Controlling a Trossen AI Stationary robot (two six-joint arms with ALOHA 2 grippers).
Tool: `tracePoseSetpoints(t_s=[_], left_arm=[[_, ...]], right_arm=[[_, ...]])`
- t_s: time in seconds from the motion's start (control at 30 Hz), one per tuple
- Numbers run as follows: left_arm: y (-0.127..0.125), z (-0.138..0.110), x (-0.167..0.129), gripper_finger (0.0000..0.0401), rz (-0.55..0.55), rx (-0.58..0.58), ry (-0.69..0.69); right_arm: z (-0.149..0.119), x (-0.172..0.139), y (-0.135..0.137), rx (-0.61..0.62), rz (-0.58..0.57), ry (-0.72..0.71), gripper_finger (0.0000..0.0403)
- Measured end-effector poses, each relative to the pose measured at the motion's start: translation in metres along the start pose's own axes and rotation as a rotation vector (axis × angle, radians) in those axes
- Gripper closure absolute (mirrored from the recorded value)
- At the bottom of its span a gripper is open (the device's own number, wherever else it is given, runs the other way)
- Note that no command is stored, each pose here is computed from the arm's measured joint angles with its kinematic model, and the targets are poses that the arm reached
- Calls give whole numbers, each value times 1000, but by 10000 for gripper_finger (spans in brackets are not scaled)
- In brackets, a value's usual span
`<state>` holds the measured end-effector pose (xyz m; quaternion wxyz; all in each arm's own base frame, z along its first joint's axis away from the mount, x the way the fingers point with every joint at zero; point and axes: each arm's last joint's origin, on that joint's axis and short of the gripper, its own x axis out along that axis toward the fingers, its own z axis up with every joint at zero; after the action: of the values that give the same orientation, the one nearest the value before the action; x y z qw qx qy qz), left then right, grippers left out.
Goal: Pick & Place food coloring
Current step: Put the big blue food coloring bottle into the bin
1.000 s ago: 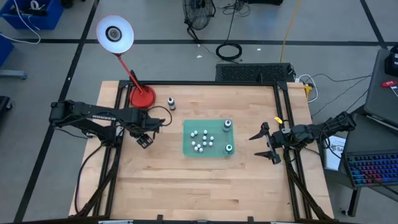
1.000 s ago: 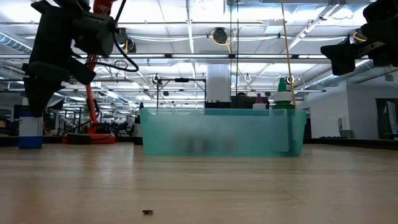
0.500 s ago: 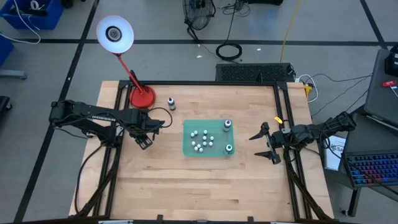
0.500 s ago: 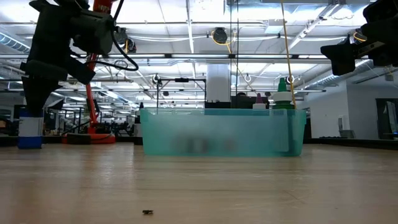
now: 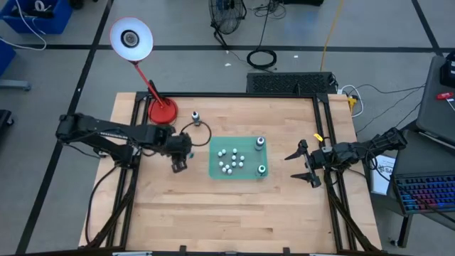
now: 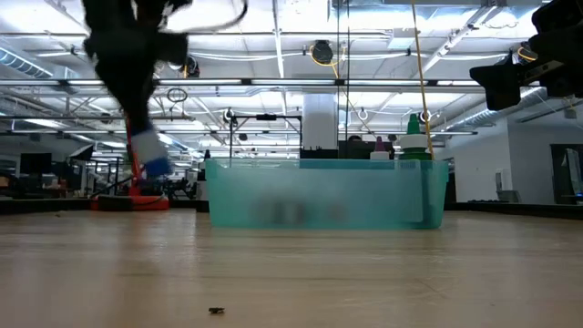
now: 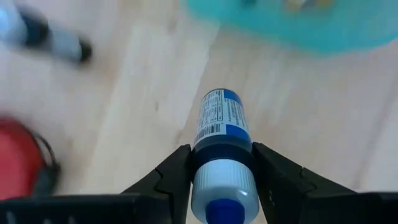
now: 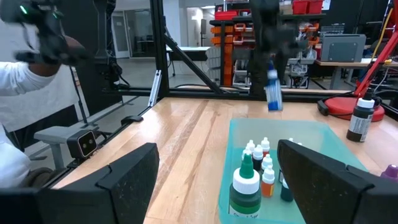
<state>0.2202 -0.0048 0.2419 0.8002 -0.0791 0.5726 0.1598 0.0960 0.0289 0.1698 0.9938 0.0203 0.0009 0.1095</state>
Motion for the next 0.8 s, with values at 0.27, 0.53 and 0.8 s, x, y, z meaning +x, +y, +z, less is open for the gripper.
tracePoseSetpoints(t_s=[0.27,0.53,0.8], left_arm=[[-19,75,-76,251,-17,151,-355],[-32,169,-54,254,55,301,-146],[-24,203,27,254,66,360,131]], right_arm=[[0,0,0,0,0,0,89],[0,0,0,0,0,0,89],[0,0,0,0,0,0,89]])
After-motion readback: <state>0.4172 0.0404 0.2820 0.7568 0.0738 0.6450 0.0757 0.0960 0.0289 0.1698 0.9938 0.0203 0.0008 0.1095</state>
